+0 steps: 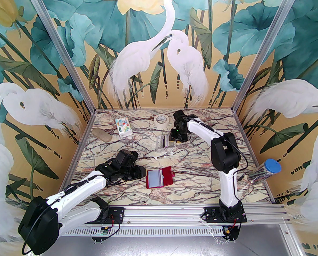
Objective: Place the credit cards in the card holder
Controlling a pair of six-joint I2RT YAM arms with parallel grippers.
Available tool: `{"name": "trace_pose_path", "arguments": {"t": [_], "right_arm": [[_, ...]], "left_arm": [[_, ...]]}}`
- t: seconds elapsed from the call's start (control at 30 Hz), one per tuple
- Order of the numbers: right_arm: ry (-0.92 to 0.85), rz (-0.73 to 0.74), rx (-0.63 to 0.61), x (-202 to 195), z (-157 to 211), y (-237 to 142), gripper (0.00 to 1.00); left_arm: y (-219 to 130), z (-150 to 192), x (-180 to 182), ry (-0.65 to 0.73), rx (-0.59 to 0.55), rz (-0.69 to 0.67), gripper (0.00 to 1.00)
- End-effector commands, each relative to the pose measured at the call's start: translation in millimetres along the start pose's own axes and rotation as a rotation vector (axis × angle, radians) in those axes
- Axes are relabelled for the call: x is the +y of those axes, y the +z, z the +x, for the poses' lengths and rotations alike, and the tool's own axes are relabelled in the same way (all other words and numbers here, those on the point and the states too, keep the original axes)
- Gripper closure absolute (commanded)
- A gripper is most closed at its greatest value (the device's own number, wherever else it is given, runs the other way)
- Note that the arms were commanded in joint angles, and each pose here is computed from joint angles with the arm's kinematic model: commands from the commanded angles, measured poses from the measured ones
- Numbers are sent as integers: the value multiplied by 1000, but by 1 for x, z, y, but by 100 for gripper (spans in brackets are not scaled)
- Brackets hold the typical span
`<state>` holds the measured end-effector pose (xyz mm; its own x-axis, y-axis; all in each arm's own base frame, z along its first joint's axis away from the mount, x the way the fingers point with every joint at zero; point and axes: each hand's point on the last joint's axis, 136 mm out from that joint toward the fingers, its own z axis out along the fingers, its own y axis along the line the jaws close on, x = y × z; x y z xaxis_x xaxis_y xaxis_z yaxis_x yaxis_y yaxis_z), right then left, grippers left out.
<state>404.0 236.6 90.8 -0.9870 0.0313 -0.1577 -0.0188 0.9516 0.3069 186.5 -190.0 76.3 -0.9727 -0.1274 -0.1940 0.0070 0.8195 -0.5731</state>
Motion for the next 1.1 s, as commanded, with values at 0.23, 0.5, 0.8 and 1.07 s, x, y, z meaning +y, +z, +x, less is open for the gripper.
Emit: {"name": "trace_pose_path", "arguments": {"t": [0.23,0.5,0.8,1.07], "right_arm": [[-102,-56,-75,35,-7,-52,52],[-174,66,-4,45,2,-20,45],[-184,184,22,37,-3,3,39],[-197,206,48,42,0,21,38]], "left_arm": [[9,-7,-6,-7,-9,24,56],[15,-8,-4,-9,-1,23,57],[18,-5,1,-15,4,14,57],[19,-6,0,-10,8,7,57]]}}
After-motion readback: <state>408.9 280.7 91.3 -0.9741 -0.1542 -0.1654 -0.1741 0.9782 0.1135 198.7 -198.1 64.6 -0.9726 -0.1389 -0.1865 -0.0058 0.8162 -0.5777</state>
